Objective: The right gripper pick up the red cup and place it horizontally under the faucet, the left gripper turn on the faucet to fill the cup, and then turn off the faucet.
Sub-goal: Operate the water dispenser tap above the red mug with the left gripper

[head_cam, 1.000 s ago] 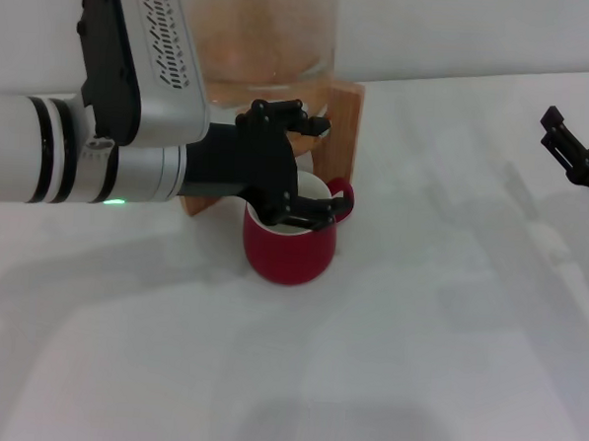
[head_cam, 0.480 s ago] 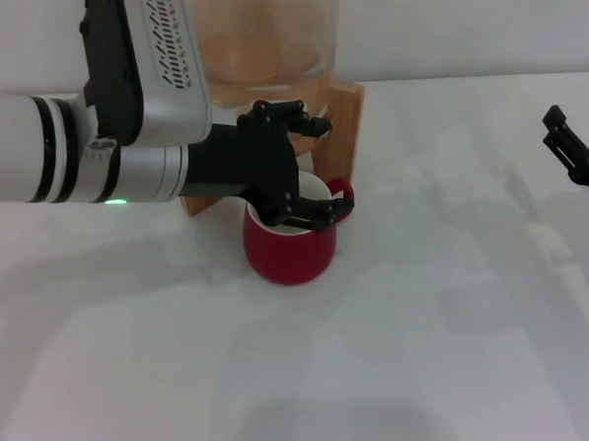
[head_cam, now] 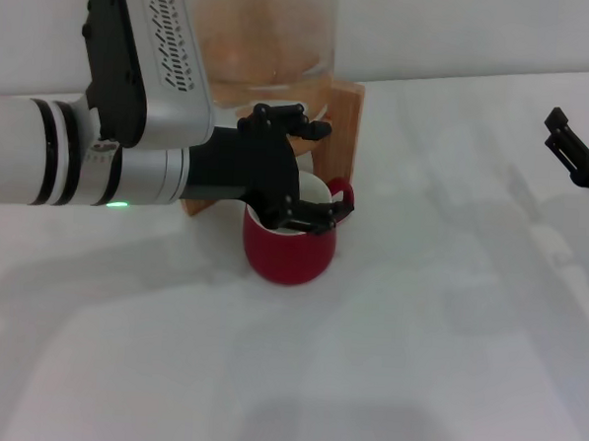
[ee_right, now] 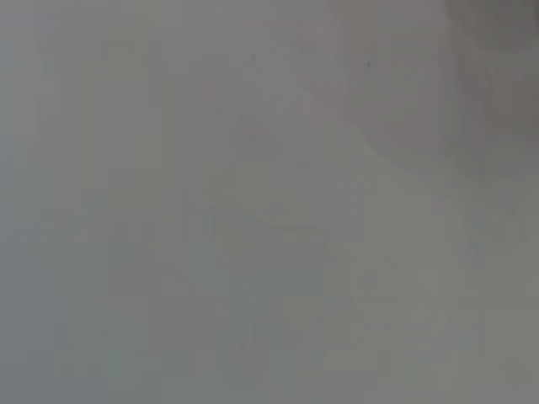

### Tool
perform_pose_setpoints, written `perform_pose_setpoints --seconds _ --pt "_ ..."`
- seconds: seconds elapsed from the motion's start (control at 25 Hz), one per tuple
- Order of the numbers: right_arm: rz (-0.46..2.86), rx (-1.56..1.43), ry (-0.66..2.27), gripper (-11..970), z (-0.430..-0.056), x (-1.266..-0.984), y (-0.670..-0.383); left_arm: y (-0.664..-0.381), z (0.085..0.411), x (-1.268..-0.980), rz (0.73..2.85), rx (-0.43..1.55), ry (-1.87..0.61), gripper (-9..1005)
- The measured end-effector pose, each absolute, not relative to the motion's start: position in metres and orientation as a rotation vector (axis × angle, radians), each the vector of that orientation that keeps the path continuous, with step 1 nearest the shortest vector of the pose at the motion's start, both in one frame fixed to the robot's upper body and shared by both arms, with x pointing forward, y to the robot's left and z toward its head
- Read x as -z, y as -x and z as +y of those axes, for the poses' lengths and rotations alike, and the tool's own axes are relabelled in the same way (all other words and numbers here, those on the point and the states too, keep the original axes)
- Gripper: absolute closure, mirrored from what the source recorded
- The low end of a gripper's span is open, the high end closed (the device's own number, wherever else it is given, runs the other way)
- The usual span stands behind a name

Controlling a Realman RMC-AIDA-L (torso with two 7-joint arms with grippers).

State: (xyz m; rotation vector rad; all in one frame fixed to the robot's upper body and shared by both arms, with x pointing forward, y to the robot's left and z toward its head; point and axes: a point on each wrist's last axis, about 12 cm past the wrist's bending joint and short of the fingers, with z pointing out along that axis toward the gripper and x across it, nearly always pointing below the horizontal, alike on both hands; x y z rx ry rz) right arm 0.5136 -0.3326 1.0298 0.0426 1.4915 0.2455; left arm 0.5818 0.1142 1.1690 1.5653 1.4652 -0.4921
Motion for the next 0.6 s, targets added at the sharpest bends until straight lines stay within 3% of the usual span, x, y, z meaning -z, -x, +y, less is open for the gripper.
perform_pose_setpoints --seconds 0.6 --pt "1.487 -0.246 -0.045 114 -0.3336 -1.0296 -0.5114 -0.5826 0.1151 -1.1700 1.466 0.489 -1.561 121"
